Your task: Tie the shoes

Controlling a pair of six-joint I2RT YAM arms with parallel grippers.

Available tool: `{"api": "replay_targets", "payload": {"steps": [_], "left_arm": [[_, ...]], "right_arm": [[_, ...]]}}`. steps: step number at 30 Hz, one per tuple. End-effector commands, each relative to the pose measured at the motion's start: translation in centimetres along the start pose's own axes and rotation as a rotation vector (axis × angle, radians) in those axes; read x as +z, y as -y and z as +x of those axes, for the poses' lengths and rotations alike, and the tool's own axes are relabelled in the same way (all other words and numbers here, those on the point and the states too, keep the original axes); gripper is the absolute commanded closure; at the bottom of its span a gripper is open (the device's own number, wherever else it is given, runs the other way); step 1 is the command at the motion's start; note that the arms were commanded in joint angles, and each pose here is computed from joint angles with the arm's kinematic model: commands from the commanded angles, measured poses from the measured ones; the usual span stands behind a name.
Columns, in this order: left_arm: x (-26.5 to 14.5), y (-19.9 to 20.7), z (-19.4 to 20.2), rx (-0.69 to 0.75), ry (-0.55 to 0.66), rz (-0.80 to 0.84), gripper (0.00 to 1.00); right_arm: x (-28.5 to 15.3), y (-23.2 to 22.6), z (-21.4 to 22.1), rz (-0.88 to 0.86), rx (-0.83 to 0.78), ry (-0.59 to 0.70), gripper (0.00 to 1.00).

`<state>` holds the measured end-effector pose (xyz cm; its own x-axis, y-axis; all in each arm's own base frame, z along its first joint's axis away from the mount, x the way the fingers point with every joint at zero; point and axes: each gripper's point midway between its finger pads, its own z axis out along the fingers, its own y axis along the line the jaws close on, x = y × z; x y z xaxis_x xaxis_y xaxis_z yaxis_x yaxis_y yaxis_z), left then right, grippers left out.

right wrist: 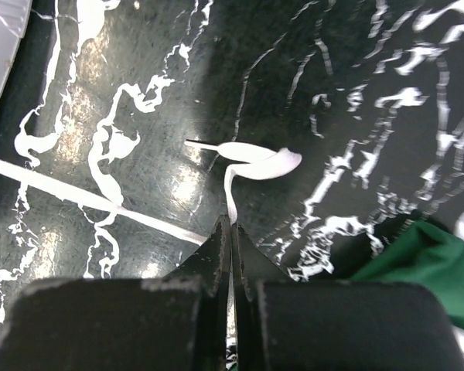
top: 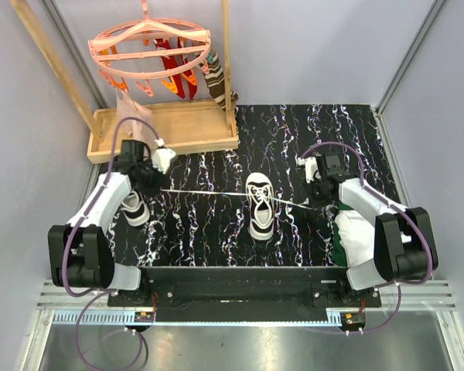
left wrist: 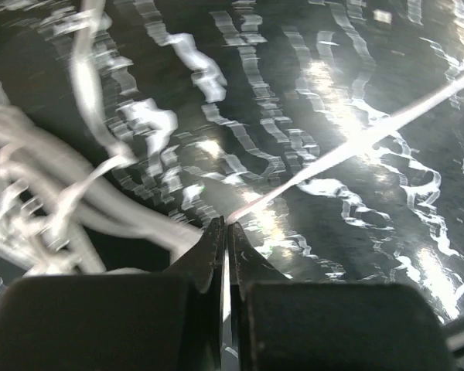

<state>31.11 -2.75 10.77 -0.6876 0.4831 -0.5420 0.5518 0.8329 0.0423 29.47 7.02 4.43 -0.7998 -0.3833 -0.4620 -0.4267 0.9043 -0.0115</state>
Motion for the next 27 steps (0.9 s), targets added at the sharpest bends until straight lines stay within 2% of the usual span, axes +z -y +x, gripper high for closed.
{"api": "replay_targets", "payload": {"steps": [1, 8, 16, 20, 21, 24, 25, 27], "left_arm": [[1.9, 2.0, 0.0, 0.122, -0.042, 0.017, 1.00], [5.5, 4.1, 0.3, 0.185, -0.129, 0.036, 1.00], [8.2, 5.6, 0.0, 0.222, -0.173, 0.048, 1.00], [8.5, 6.0, -0.5, 0.224, -0.180, 0.073, 0.86], [8.4, 6.1, -0.6, 0.228, -0.179, 0.077, 0.80], [7.8, 6.6, -0.8, 0.239, -0.175, 0.109, 0.73], [7.5, 6.6, -1.0, 0.240, -0.169, 0.115, 0.67], [6.9, 6.9, -1.3, 0.245, -0.153, 0.137, 0.61]], "right_arm": [[0.4, -0.1, -1.0, -0.032, 0.000, -0.002, 1.00], [1.6, -1.2, -1.6, -0.117, 0.012, -0.028, 0.99], [0.9, -2.2, -2.6, -0.179, 0.014, -0.025, 0.81], [-1.7, -2.0, -4.4, -0.173, 0.010, -0.005, 0.70], [-2.3, -2.0, -4.7, -0.168, 0.007, 0.005, 0.59], [-4.3, -1.5, -5.8, -0.141, -0.015, 0.052, 0.44], [-4.7, -1.2, -6.1, -0.122, -0.022, 0.066, 0.39], [-4.7, -0.6, -6.2, -0.092, -0.043, 0.062, 0.38]]}}
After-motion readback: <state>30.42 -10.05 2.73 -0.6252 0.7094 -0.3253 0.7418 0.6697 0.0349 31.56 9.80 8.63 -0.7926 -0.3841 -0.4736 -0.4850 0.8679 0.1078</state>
